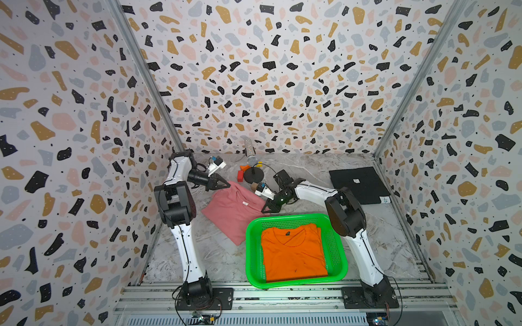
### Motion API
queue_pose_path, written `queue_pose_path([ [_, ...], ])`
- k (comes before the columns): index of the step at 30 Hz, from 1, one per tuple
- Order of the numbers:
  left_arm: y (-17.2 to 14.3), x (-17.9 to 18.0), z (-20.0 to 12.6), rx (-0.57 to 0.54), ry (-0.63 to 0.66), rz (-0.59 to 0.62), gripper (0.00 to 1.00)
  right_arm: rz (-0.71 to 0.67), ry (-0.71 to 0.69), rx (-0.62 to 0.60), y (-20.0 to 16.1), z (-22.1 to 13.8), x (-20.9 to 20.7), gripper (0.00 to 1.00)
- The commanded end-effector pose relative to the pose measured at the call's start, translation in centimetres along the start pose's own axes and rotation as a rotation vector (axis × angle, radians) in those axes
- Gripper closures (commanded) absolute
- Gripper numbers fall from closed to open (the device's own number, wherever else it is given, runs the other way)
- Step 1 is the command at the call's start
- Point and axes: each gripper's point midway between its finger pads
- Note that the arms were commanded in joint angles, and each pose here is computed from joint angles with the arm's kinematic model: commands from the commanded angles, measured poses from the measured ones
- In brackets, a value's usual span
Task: Put the folded t-shirts into the basket
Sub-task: Pick up the T-shirt from the center of the board.
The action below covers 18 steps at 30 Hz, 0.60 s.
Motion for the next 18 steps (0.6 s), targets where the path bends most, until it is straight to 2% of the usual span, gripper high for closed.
queue_pose_path([
  [1,1.8,-2.1,-1.0,-0.016,-0.002,0.014,1.0,-0.036,-0.022,-0.026,1.5,-1.5,0.5,0.91],
  [4,2.3,-2.8,-1.5,-0.002,0.002,0.038,1.0,-0.054,-0.037,-0.044,2.7,-2.6,0.8,1.0],
  [9,3.0,-4.4,-2.6,0.025,0.024,0.076,1.0,-0.098,-0.084,-0.092,5.7,-5.6,1.8,1.0],
  [14,3.9,-6.0,-4.0,0.06,0.122,0.125,1.0,-0.138,-0.145,-0.13,9.0,-9.3,2.9,1.0],
  [18,5.7,-7.8,-5.3,0.038,0.197,0.179,1.0,-0.172,-0.175,-0.116,10.5,-11.8,4.0,1.0],
])
Point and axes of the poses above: each gripper's point midway between its finger pads, its own z axis out along the fingers, its own x axis along the line the jaws close on, y = z × x, and after that the axes turned 8 degrees about -z, right-handed
